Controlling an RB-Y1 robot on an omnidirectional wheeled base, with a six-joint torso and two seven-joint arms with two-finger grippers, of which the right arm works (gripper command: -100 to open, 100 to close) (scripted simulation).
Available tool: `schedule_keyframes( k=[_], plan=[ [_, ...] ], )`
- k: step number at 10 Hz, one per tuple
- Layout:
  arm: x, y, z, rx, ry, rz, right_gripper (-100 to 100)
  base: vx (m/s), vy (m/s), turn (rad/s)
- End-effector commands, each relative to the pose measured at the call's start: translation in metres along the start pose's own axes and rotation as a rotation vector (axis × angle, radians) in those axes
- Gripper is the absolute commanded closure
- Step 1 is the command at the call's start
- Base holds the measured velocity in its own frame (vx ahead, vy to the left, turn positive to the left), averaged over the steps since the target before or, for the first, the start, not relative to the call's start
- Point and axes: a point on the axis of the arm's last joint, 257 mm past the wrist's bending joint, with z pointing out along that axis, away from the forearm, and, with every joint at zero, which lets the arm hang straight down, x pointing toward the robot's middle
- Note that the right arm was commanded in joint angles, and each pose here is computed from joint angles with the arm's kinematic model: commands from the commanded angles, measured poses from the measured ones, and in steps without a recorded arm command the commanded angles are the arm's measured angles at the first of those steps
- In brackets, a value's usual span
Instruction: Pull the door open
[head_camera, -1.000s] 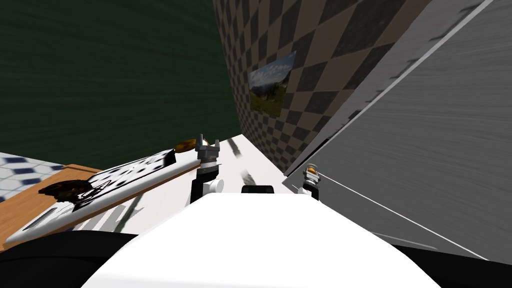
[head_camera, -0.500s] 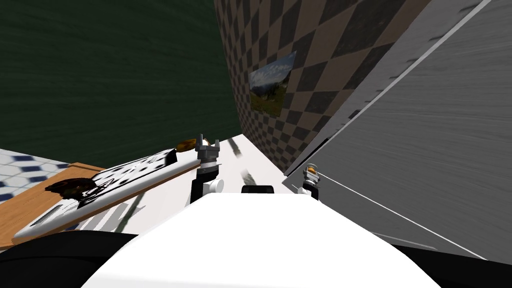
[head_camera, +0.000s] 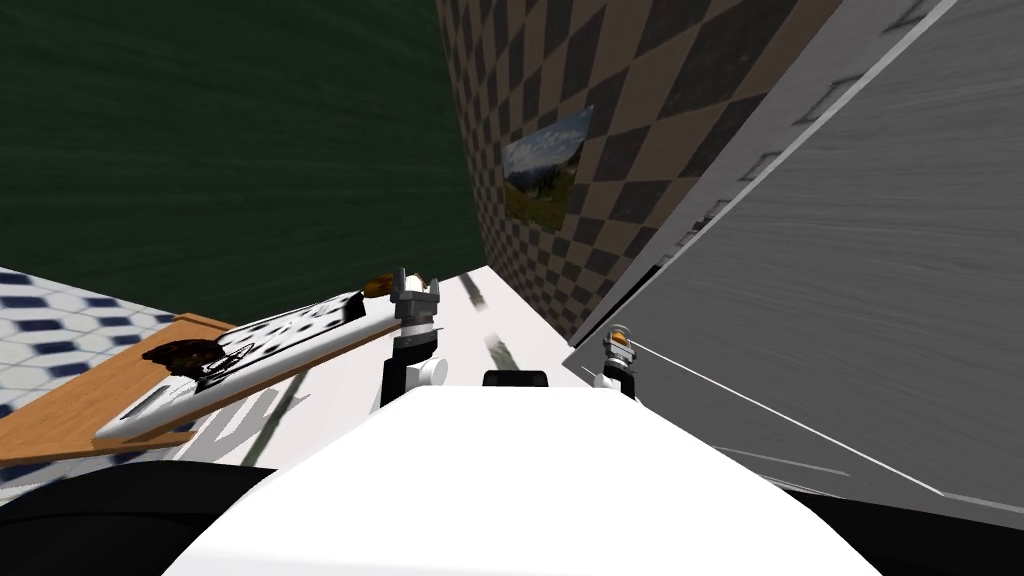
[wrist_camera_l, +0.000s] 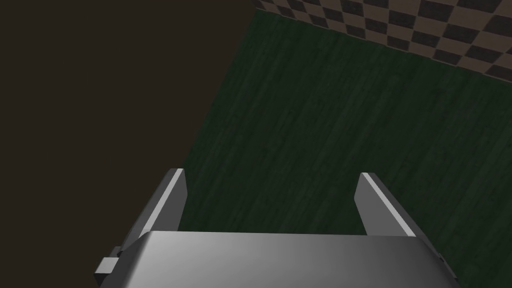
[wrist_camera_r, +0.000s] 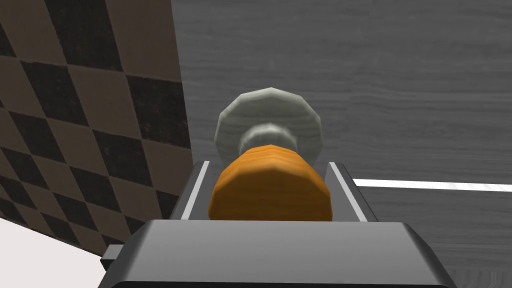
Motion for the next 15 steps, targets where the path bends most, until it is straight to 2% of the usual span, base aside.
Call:
schedule_keyframes(
  k=[1,5,6,7,15],
  plan=[
    [-0.003,-0.011,-0.0032,0.035,-0.006,0.006,100,-0.252,0.032,0.074],
    [-0.004,-0.034,-0.0069,0.101,-0.008,0.013,100,-0.242,0.024,0.063],
    [-0.003,-0.03,-0.0058,0.092,-0.007,0.009,100,-0.108,0.004,0.03],
    [-0.005,-0.039,-0.0092,0.119,-0.011,0.01,100,-0.152,0.007,0.055],
    [-0.003,-0.074,-0.0207,0.249,-0.007,0.014,100,-0.217,0.003,0.06]
  ],
)
